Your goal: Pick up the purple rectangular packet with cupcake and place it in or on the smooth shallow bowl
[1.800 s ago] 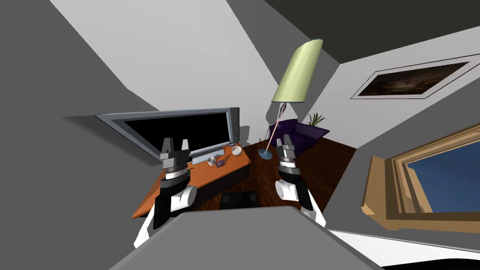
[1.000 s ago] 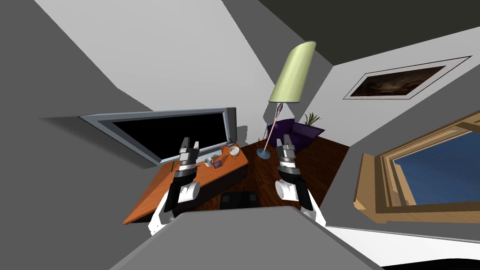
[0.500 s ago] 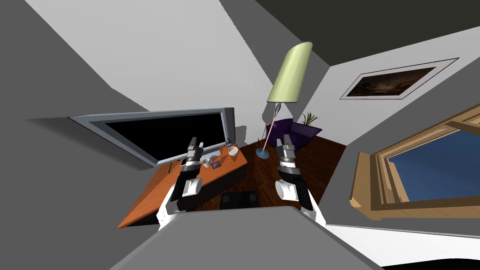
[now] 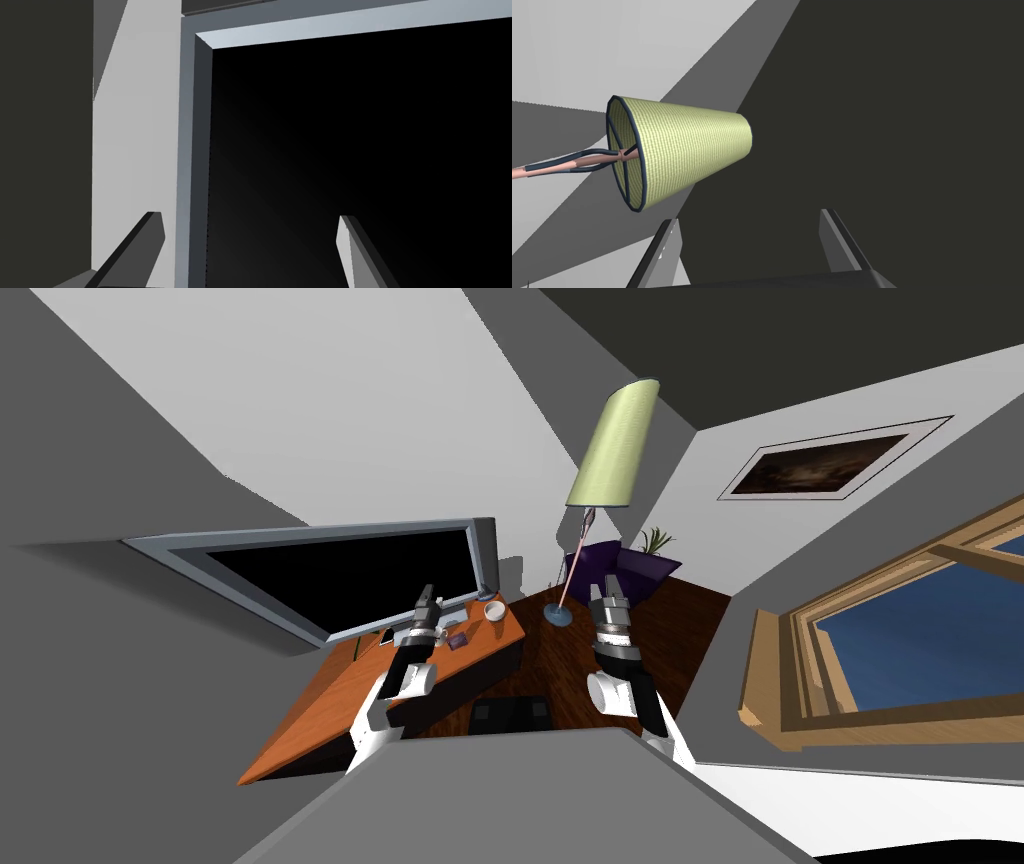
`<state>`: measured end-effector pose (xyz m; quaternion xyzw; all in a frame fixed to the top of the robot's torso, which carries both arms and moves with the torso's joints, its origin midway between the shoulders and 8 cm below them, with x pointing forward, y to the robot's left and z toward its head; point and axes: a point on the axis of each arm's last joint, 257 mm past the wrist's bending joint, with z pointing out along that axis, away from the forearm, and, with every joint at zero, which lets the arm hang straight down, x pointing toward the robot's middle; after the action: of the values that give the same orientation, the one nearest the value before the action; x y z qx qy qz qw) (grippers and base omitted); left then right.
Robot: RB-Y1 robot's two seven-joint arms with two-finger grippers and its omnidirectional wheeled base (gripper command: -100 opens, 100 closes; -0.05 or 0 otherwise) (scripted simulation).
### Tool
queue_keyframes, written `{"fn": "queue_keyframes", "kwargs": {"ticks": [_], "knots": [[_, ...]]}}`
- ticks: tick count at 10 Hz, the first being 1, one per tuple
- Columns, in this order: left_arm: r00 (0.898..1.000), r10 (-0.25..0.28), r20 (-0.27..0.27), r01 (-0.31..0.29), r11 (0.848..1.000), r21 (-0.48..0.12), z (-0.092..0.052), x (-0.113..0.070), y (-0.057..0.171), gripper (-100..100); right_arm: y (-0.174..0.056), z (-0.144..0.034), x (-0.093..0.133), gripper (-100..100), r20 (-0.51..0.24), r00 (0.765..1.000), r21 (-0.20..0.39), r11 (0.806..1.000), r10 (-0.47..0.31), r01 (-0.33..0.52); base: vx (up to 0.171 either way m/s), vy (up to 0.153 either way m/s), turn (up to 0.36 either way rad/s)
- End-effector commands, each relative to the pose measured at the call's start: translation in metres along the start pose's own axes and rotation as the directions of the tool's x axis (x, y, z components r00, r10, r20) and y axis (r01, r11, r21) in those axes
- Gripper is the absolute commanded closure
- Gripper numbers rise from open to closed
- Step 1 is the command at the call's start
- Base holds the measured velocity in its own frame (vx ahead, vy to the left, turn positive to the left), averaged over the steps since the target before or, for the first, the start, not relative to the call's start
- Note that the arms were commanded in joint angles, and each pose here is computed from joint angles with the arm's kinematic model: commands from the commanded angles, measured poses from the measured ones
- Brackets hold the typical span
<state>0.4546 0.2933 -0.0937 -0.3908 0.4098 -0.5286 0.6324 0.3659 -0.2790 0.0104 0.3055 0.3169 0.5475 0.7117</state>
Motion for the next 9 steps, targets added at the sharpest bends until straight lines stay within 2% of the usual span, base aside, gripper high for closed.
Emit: {"fn": "queue_keyframes", "kwargs": {"ticks": [1, 2, 3, 4, 5, 6, 7, 8, 9], "knots": [[1.0, -0.004, -0.006, 0.004, 0.999, -0.049, 0.005, 0.002, 0.015, -100, 0.0, 0.0, 0.0, 0, 0.0, 1.0, 0.0, 1.0, 0.0, 0.0, 0.005, -0.022, -0.025], [1.0, -0.012, -0.016, 0.011, 0.996, -0.089, 0.011, 0.007, 0.032, -100, 0.0, 0.0, 0.0, 0, 0.0, 1.0, 0.0, 1.0, 0.0, 0.0, 0.006, -0.026, -0.037], [1.0, -0.012, -0.017, 0.01, 0.993, -0.118, 0.01, 0.007, 0.039, -100, 0.0, 0.0, 0.0, 0, 0.0, 1.0, 0.0, 1.0, 0.0, 0.0, 0.007, -0.02, -0.021], [0.999, -0.022, -0.028, 0.018, 0.989, -0.149, 0.017, 0.013, 0.051, -100, 0.0, 0.0, 0.0, 0, 0.0, 1.0, 0.0, 1.0, 0.0, 0.0, 0.008, -0.023, -0.032], [0.999, -0.022, -0.028, 0.016, 0.98, -0.197, 0.014, 0.013, 0.067, -100, 0.0, 0.0, 0.0, 0, 0.0, 1.0, 0.0, 1.0, 0.0, 0.0, 0.007, -0.018, -0.024], [0.999, -0.034, -0.038, 0.025, 0.975, -0.22, 0.021, 0.018, 0.075, -100, 0.0, 0.0, 0.0, 0, 0.0, 1.0, 0.0, 1.0, 0.0, 0.0, 0.008, -0.021, -0.041], [0.999, -0.034, -0.037, 0.023, 0.964, -0.266, 0.017, 0.018, 0.091, -100, 0.0, 0.0, 0.0, 0, 0.0, 1.0, 0.0, 1.0, 0.0, 0.0, 0.006, -0.016, -0.017], [0.999, -0.034, -0.038, 0.022, 0.962, -0.273, 0.016, 0.018, 0.093, -100, 0.0, 0.0, 0.0, 0, 0.0, 1.0, 0.0, 1.0, 0.0, 0.0, 0.0, -0.007, 0.006], [0.998, -0.046, -0.045, 0.029, 0.948, -0.318, 0.02, 0.024, 0.111, -100, 0.0, 0.0, 0.0, 0, 0.0, 1.0, 0.0, 1.0, 0.0, 0.0, 0.003, -0.013, -0.03]]}}
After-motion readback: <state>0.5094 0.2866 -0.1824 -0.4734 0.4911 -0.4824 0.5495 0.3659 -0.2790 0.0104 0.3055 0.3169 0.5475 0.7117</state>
